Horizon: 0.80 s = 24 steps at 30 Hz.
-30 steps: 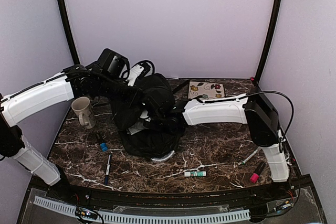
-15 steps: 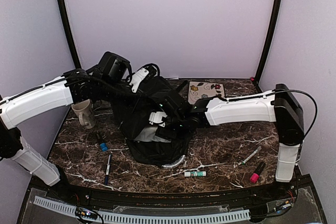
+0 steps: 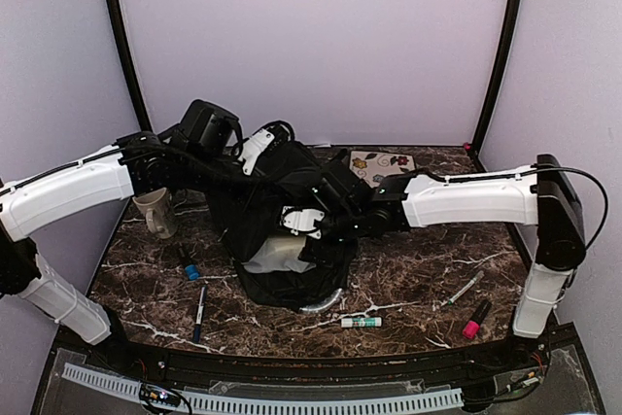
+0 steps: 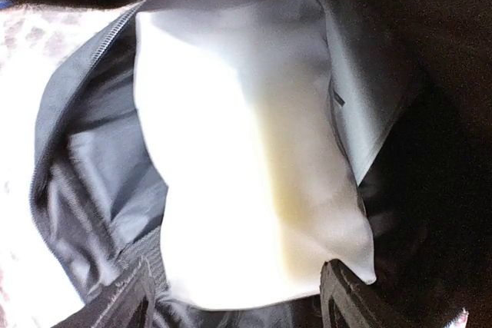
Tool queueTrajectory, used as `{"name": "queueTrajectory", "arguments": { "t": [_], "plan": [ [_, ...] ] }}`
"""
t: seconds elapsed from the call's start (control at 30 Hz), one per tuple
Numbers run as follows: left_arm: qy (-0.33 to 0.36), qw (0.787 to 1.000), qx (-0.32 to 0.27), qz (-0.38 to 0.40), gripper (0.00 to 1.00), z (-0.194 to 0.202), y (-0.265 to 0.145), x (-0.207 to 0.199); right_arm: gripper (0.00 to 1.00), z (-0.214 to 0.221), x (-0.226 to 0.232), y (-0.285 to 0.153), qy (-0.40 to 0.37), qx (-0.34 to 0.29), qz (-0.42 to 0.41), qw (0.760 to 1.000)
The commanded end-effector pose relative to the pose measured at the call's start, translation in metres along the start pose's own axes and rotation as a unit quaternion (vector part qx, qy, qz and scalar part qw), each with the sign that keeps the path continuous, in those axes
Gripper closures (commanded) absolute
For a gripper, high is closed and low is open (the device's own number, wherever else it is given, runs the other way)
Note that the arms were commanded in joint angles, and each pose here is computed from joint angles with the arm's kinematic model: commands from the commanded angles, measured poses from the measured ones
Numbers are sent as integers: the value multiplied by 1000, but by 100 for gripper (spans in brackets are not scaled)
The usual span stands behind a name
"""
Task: Pack the student bag
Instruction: Adjust the pencil case in the largest pocket of the bag.
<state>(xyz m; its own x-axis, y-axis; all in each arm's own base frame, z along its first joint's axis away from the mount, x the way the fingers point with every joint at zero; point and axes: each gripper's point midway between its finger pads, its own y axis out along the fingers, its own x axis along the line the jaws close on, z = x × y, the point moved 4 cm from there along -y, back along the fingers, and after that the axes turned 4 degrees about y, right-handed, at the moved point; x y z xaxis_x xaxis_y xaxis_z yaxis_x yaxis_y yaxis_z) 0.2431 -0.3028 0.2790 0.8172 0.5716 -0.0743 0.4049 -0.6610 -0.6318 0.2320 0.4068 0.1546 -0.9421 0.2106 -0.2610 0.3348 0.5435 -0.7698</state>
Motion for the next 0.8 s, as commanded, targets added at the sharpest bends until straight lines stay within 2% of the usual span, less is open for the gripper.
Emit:
{"name": "queueTrajectory", "arguments": {
  "t": [0.0,0.1,0.17,0.27,0.4,0.43,0.63,0.77],
  "plan": [
    [10,998,-58,6,100,-20,-22,-6,27,-18,2,-45,-20,-64,-2,998],
    [9,998,-57,4,100,-19,-19,-5,27,-6,5,-52,-25,-56,7,998],
    [7,998,-56,4,100,-17,-17,-5,30,1,10,-52,-29,-51,0,998],
    [5,998,-55,3,100,-15,-14,-4,42,11,24,-45,-42,-41,-22,998],
    [4,999,-52,7,100,-14,-13,-5,64,18,36,-24,-48,-19,-45,998],
    [3,999,-51,8,100,-13,-12,-5,67,18,37,-20,-48,-17,-47,998],
    [5,999,-44,8,100,-11,-11,-5,65,15,45,5,-57,-12,-56,997],
    [4,999,-40,8,100,-7,-8,-5,68,15,42,31,-74,0,-32,997]
  ]
}}
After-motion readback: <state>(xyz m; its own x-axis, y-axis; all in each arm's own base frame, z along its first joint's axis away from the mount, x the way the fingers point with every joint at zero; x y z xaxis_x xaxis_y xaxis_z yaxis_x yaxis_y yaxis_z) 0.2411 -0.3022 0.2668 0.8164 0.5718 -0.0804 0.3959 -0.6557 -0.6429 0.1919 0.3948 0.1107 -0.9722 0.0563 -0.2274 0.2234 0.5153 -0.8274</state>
